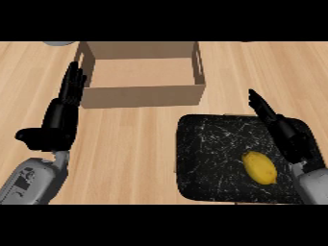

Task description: Pick the lemon from the tray and place it in the cardboard box

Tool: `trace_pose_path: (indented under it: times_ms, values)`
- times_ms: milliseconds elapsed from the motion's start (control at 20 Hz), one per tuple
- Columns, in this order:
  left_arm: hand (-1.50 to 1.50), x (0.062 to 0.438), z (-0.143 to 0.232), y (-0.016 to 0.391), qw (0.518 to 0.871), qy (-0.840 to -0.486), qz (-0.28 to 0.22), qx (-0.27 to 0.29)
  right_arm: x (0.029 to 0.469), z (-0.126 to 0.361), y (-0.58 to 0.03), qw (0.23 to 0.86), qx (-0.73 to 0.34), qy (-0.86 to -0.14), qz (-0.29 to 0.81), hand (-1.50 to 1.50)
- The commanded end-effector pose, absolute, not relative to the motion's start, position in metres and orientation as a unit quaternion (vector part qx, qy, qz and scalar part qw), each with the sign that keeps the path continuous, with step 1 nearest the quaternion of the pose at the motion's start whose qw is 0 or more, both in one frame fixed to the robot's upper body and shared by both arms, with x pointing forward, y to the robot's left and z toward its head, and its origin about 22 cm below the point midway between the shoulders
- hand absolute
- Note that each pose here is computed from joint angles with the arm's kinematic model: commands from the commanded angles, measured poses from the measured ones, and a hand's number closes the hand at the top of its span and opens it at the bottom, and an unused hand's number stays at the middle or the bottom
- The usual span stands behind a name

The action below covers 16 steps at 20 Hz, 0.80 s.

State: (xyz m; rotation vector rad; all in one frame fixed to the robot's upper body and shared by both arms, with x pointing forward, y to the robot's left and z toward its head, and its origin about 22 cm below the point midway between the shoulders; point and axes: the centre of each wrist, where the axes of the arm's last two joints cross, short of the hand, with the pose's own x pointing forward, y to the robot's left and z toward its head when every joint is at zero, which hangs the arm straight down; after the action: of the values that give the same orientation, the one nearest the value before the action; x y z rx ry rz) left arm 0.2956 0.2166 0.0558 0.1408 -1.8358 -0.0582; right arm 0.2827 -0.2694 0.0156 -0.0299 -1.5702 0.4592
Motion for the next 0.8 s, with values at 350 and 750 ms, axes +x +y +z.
trace_pose_path:
  times_ms: [350, 750]
  values:
    - [0.0, 0.27, 0.009, 0.324, 0.708, -0.654, -0.088, 0.251, 0.305, 0.12, -0.281, 0.437, 0.061, -0.765, 0.468, -1.5]
    - [0.0, 0.268, 0.017, 0.34, 0.709, -0.637, -0.106, 0.283, 0.272, 0.012, -0.35, 0.456, 0.321, -0.77, 0.312, -1.5]
